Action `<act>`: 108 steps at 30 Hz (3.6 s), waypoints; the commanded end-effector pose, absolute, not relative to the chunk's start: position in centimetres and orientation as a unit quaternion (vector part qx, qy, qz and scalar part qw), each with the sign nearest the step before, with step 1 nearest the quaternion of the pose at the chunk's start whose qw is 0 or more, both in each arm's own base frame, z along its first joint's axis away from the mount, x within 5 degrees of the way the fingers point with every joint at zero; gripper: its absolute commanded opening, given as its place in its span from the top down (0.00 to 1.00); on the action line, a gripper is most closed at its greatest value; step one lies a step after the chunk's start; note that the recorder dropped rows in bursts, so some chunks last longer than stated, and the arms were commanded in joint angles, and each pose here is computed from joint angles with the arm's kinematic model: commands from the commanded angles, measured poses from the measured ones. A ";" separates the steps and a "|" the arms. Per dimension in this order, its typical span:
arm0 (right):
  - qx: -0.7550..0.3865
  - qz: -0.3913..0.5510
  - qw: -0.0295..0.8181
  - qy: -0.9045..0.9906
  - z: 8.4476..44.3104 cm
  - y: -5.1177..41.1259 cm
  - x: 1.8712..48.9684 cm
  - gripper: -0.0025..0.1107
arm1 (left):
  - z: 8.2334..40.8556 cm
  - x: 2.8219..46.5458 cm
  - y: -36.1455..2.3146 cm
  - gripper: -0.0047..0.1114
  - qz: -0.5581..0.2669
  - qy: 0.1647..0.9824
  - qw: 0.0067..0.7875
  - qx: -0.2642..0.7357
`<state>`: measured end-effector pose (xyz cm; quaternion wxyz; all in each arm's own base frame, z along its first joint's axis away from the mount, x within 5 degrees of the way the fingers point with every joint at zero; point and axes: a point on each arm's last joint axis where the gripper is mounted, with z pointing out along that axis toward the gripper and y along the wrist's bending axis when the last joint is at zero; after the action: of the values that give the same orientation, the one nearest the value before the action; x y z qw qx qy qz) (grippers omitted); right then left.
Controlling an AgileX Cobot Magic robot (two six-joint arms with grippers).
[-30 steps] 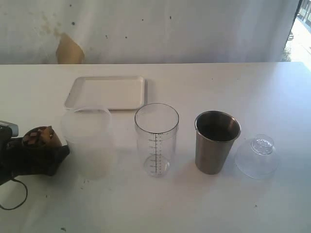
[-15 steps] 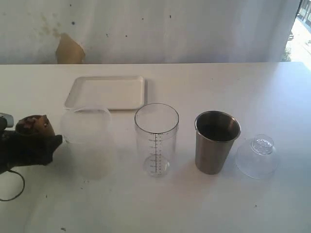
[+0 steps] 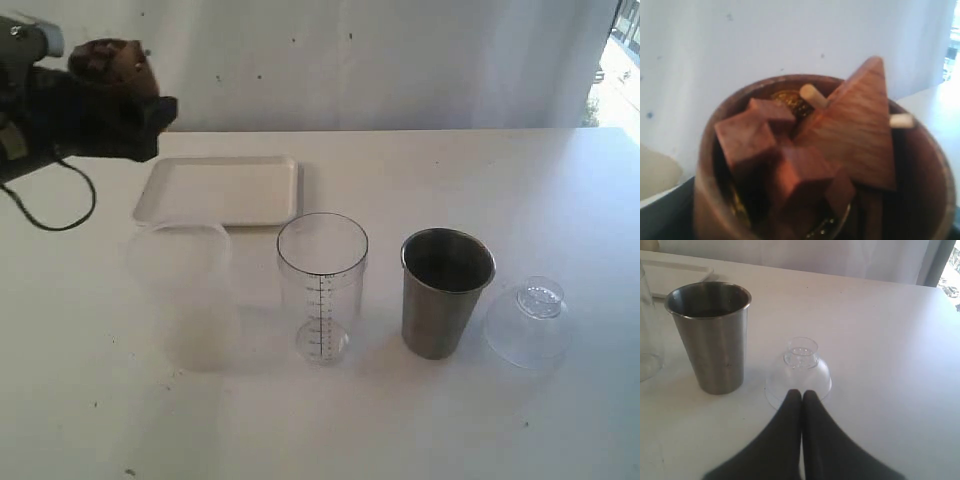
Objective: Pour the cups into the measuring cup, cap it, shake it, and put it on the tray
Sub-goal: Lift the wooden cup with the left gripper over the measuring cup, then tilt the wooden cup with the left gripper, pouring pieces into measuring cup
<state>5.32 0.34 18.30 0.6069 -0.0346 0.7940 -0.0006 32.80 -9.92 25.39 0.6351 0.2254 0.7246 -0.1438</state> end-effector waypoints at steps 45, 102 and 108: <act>-0.035 -0.002 0.608 0.793 18.2 0.3 5.3 0.98 | 25.1 33.0 -22.5 0.96 -0.002 0.348 0.638 0.686; -0.035 -0.002 0.608 0.793 18.2 0.3 5.3 0.98 | 25.7 31.9 -23.5 0.96 0.280 -0.036 0.583 0.762; -0.035 -0.002 0.608 0.793 18.2 0.3 5.3 0.98 | 25.7 31.8 -23.5 0.96 0.267 -0.029 0.590 0.761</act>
<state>5.32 0.34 18.30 0.6069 -0.0338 0.7941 0.0000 32.15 -23.35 24.75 0.5692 0.7737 -0.0313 0.2763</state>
